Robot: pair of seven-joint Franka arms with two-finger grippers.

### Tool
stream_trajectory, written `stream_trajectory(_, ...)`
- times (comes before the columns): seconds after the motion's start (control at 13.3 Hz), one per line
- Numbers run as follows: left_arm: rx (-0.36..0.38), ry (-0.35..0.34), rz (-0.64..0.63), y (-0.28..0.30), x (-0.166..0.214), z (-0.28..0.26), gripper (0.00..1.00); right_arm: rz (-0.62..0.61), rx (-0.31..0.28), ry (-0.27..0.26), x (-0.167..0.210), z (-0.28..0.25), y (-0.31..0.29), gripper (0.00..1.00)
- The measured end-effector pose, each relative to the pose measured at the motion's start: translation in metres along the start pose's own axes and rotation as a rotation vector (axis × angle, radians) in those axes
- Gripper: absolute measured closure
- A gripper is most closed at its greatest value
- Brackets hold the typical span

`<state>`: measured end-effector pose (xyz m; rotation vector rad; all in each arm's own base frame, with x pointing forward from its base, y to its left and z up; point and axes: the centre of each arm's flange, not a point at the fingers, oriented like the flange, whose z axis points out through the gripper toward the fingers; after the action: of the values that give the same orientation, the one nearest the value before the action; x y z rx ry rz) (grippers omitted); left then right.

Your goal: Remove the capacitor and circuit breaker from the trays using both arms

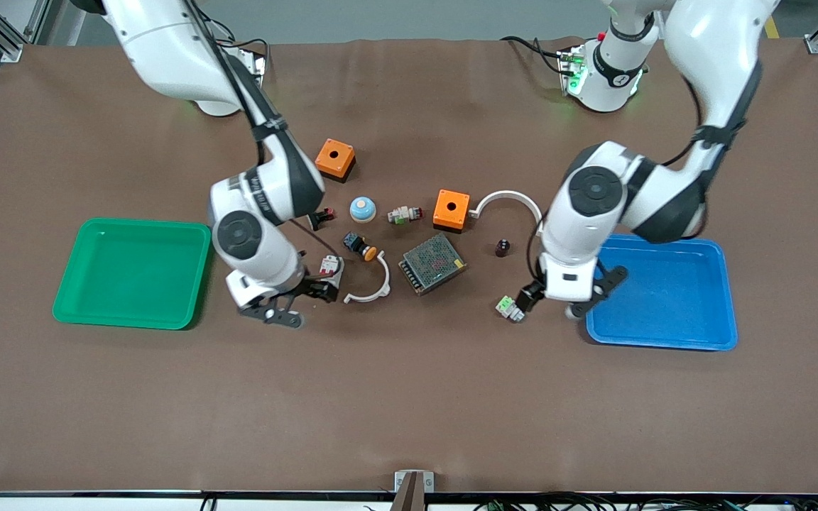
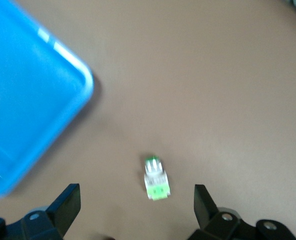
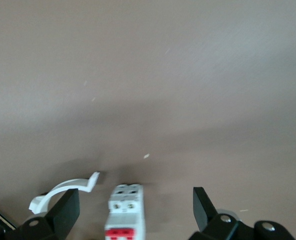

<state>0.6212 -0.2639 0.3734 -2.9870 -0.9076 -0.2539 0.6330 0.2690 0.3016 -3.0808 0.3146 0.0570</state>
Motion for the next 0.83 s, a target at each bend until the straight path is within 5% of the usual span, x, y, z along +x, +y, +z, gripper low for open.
stream_trajectory(0.38,0.094,0.001,0.184,-0.039,0.073,-0.066,0.0,-0.135,-0.014,-0.104,0.058,-0.082,0.156,0.0)
stream_trajectory(0.83,0.028,-0.039,0.315,-0.11,0.109,-0.182,0.0,-0.176,-0.061,-0.163,0.066,-0.145,0.306,0.0)
